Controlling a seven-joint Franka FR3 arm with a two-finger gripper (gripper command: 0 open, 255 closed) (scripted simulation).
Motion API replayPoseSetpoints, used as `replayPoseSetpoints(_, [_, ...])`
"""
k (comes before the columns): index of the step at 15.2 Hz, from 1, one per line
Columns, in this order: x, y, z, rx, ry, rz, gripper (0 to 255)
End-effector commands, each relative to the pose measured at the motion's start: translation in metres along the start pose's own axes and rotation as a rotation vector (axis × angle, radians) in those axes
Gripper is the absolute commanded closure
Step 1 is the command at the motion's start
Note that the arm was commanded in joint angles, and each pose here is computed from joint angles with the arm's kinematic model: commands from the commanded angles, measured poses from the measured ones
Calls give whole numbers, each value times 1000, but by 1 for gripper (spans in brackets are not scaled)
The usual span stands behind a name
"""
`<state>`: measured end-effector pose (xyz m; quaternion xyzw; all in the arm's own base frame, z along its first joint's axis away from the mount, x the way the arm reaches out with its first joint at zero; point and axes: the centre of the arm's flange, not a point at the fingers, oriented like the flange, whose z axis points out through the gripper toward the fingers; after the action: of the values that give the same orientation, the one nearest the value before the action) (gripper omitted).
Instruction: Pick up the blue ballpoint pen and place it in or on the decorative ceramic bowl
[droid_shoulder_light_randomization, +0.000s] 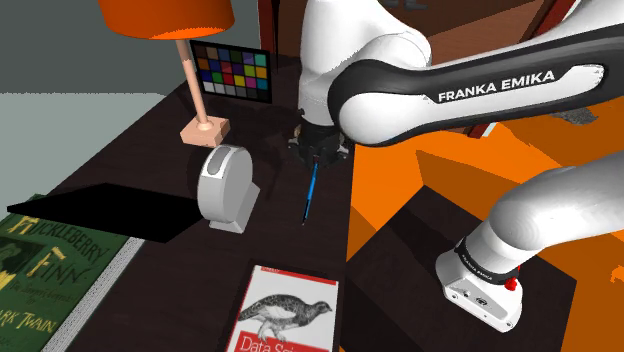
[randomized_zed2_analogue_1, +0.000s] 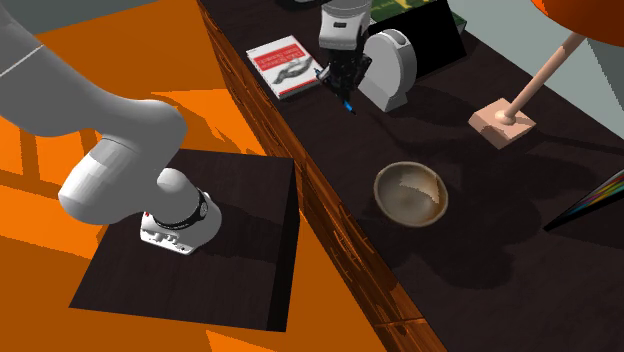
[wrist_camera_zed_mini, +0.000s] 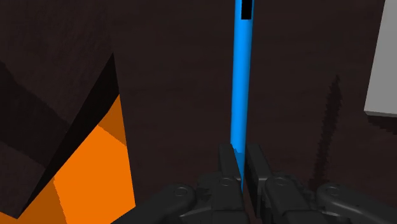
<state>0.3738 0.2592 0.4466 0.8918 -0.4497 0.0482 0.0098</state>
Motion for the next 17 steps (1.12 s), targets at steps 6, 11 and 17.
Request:
replayPoseSetpoints(6, [53, -2, -9, 0, 0, 0, 255])
replayPoseSetpoints(11, [119, -6, -6, 0, 0, 0, 255])
replayPoseSetpoints(17, [198, -11, -4, 0, 0, 0, 255])
